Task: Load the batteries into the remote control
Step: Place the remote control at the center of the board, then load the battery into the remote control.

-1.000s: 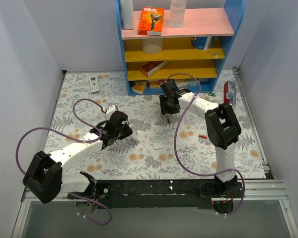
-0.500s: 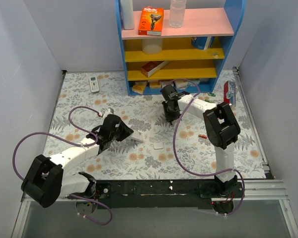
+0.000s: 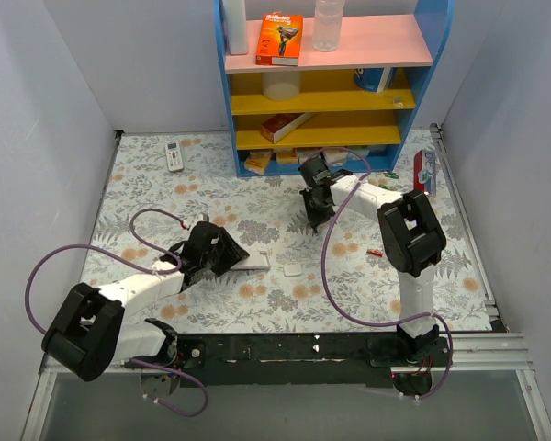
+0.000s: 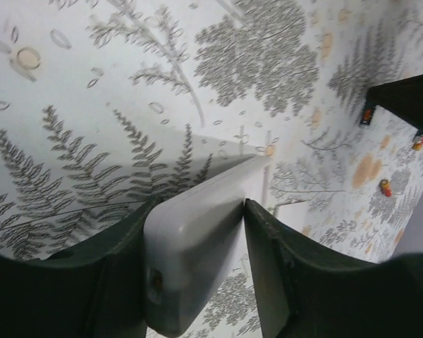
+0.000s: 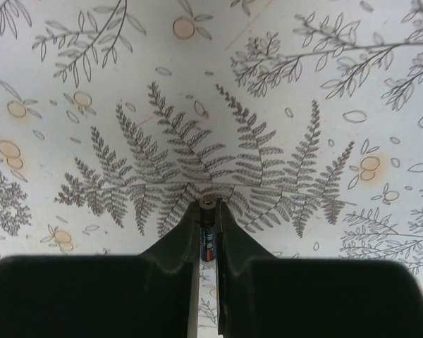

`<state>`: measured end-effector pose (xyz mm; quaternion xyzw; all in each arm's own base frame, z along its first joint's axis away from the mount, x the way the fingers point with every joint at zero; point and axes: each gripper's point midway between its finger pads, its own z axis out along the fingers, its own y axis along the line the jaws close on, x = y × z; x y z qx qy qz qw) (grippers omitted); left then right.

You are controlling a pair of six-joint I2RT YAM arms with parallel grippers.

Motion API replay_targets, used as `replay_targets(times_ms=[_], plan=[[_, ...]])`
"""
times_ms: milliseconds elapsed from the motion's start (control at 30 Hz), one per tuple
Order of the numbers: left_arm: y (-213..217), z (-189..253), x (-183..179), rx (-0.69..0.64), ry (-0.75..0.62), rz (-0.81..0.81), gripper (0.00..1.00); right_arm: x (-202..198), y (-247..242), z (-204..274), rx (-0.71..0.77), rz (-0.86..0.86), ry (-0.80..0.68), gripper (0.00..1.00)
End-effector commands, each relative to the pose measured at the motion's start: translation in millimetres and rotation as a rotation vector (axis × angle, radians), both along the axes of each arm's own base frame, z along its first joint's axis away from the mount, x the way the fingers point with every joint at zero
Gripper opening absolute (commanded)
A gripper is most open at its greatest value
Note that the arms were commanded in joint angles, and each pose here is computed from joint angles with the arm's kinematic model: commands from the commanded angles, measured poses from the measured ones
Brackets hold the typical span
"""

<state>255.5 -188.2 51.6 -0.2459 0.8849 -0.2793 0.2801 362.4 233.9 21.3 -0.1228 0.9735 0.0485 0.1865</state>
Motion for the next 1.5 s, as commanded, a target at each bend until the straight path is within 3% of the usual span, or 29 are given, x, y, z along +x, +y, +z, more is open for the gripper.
replay_targets(times_ms=[0, 133, 167, 267, 567, 733, 900, 1133, 1267, 1467], plan=[[24.0, -44.4, -42.9, 0.104, 0.182, -0.008, 0.51, -34.3, -3.9, -1.7, 0.008, 0.031, 0.101, 0.09], [31.1, -50.3, -54.5, 0.105, 0.212, 0.016, 0.67, -37.9, 10.5, 15.4, 0.09, 0.047, 0.08, 0.01], [31.7, -51.0, -56.8, 0.103, 0.217, 0.017, 0.8, -36.3, 17.5, 25.0, 0.12, 0.058, 0.051, 0.01], [35.3, -52.5, -62.5, 0.117, 0.233, 0.01, 0.98, -42.0, 33.3, 40.9, 0.19, 0.08, 0.027, 0.01], [60.4, -25.8, -59.7, 0.316, 0.289, 0.022, 0.98, -61.8, 67.6, 73.2, 0.329, 0.117, -0.042, 0.01], [55.6, -0.7, -48.5, 0.386, 0.221, -0.139, 0.98, -77.8, 85.3, 88.3, 0.427, 0.131, -0.084, 0.01], [21.5, 6.3, -48.9, 0.273, 0.17, -0.339, 0.98, -87.7, 87.0, 87.3, 0.47, 0.122, -0.088, 0.01], [9.9, -3.7, -30.1, 0.22, 0.169, -0.256, 0.98, -102.7, 81.2, 85.8, 0.491, 0.164, -0.079, 0.01], [7.0, -18.5, -25.7, 0.211, 0.255, -0.18, 0.93, -107.9, 80.9, 89.9, 0.503, 0.198, -0.08, 0.01], [11.9, -45.7, -26.7, 0.259, 0.331, -0.142, 0.68, -106.4, 87.9, 96.8, 0.568, 0.233, -0.149, 0.01]])
